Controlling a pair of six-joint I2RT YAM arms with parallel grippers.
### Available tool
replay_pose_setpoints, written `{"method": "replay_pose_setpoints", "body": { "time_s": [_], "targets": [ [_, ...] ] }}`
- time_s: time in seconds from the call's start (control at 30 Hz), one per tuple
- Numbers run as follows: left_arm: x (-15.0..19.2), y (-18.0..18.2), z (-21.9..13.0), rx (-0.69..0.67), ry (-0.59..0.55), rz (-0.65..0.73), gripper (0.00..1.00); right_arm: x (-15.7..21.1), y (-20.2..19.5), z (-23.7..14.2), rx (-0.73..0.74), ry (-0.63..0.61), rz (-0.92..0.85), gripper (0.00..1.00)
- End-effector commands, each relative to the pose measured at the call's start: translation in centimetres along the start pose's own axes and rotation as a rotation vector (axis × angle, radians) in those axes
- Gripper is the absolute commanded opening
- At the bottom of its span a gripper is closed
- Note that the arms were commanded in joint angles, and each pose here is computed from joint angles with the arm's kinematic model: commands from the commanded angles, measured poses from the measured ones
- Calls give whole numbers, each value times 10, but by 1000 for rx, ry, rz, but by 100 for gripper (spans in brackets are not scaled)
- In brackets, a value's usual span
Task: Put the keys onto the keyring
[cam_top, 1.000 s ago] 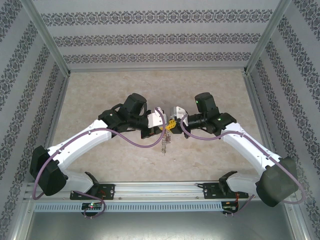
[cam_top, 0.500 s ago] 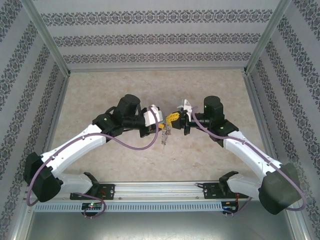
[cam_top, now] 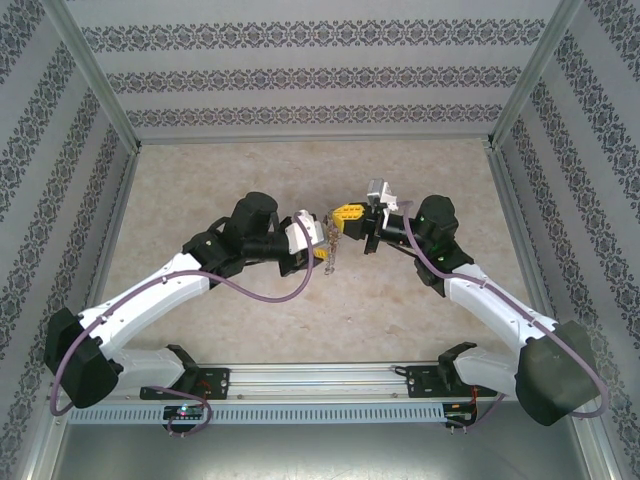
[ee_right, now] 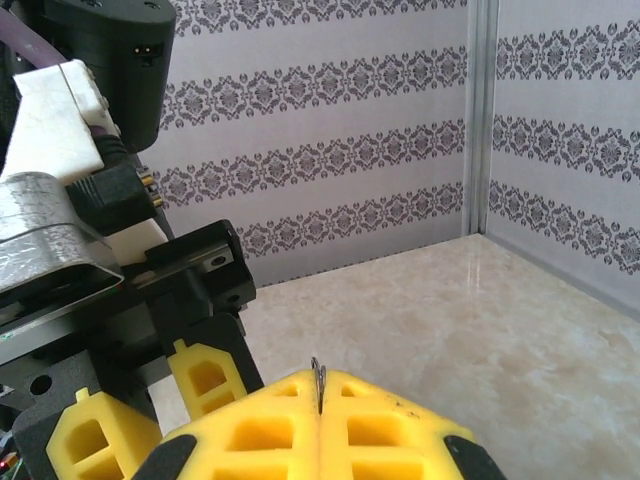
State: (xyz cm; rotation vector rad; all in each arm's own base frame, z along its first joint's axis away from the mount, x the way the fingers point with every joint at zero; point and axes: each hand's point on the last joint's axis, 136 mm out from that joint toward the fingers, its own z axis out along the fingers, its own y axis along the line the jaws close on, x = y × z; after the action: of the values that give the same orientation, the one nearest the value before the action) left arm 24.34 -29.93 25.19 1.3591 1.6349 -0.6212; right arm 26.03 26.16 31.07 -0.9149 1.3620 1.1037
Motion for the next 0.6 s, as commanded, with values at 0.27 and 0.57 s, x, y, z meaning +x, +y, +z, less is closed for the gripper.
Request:
{"method": "replay_pose_setpoints", "body": {
  "time_s": [0.27, 0.57],
  "targets": [
    [-28, 41, -46, -213, -128, 0, 48, 7, 29, 3, -148, 61, -82, 0],
    [-36, 28, -22, -54, -108, 39, 35, 10, 33, 8, -140, 71, -103, 0]
  ]
}}
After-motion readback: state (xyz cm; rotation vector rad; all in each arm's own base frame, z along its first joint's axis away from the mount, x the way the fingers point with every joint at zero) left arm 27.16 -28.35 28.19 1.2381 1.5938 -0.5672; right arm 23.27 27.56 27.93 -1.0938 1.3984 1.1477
